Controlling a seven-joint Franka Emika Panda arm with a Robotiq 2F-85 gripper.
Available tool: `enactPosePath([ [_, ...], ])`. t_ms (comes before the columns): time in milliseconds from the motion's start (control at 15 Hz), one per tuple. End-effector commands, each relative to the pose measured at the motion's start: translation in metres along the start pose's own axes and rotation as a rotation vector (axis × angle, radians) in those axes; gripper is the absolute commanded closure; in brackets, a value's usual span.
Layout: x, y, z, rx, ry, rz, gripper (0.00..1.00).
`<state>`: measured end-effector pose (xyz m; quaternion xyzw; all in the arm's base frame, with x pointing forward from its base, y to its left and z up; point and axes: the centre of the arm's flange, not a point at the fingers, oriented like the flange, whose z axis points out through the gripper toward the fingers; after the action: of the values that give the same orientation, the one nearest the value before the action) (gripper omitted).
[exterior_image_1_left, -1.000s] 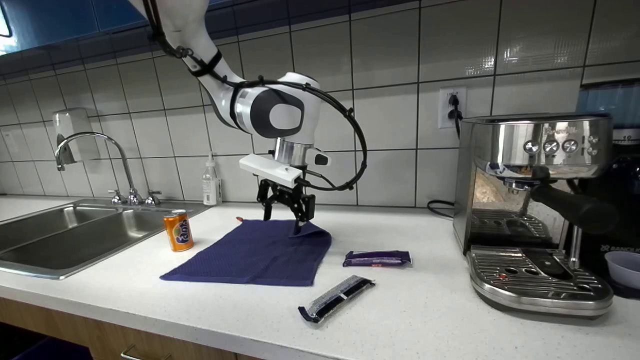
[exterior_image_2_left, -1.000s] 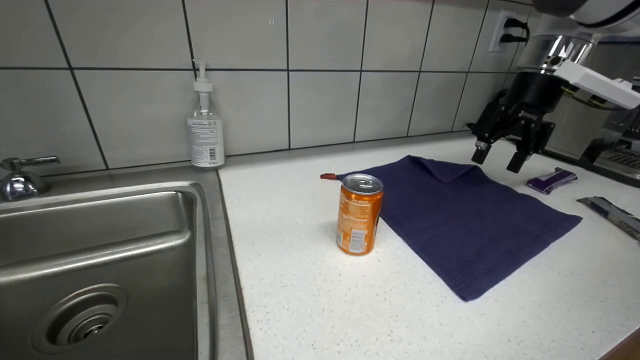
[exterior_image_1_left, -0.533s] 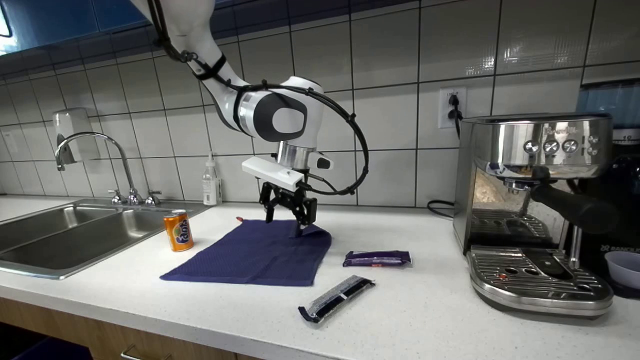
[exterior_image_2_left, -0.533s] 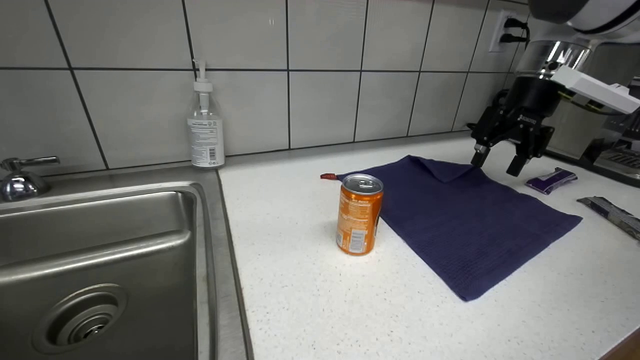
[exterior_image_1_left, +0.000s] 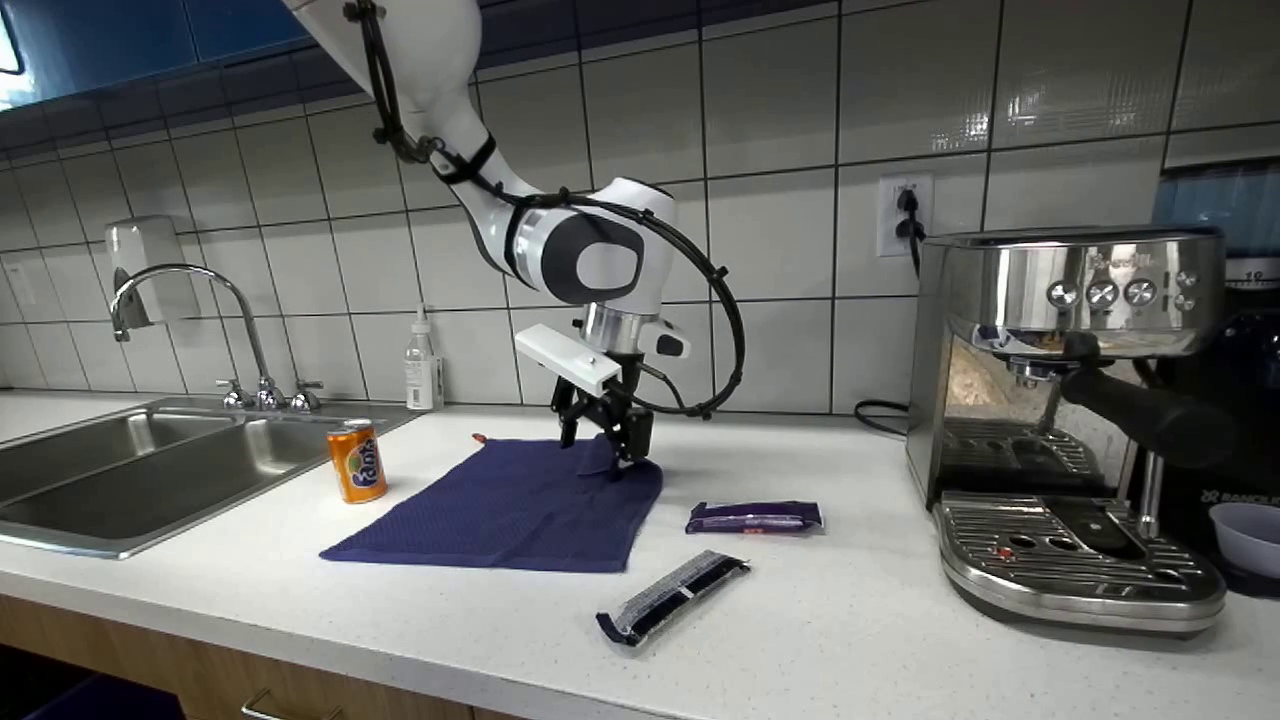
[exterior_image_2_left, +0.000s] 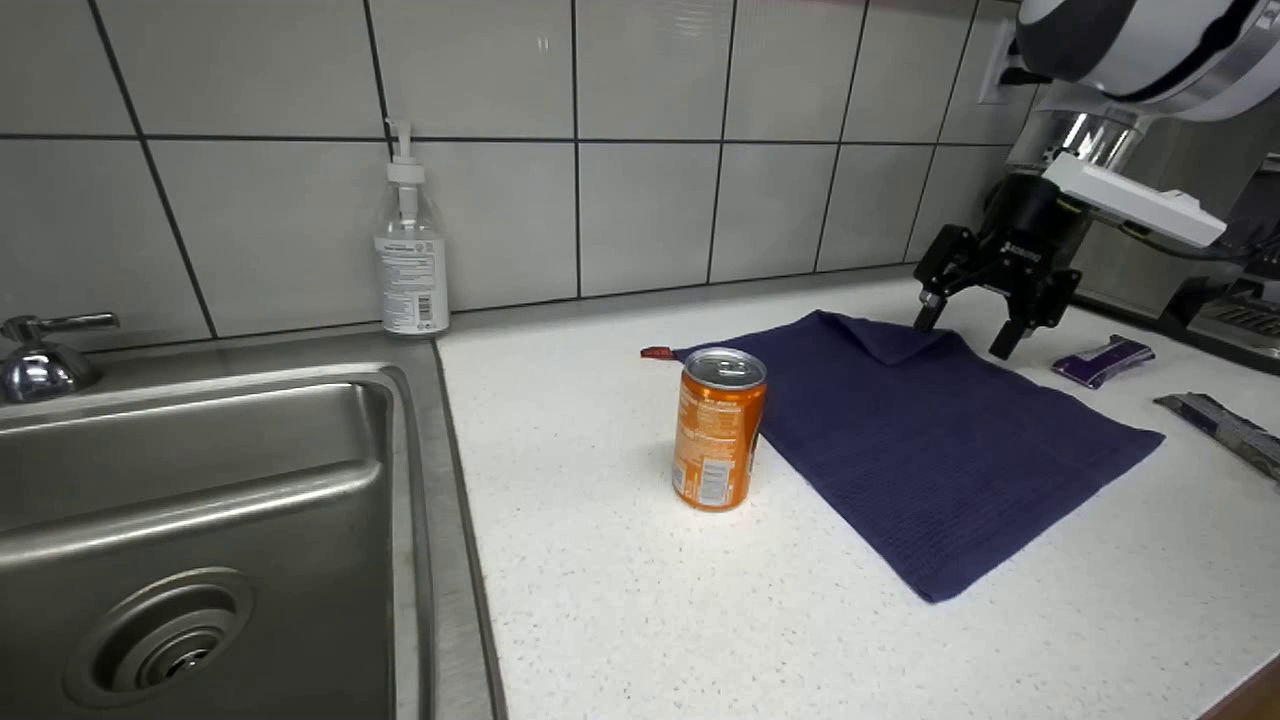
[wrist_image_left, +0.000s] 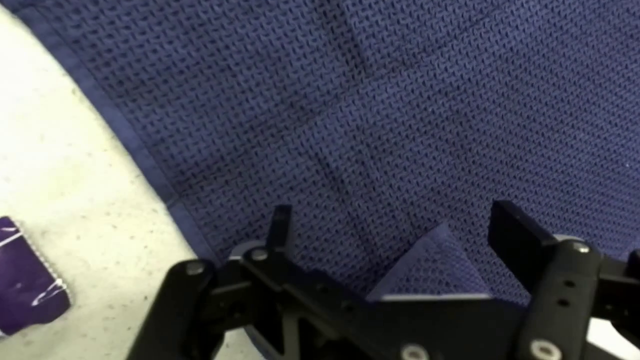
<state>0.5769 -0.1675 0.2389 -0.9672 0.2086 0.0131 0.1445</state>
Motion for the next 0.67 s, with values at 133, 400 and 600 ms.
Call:
enactPosePath([
  [133, 0.032, -0.006, 0.007, 0.042, 0.019, 0.107, 0.0],
  [400, 0.041, -0.007, 0.004, 0.055, 0.039, 0.133, 0.0],
  [600, 0.046, -0.007, 0.003, 0.054, 0.057, 0.141, 0.0],
])
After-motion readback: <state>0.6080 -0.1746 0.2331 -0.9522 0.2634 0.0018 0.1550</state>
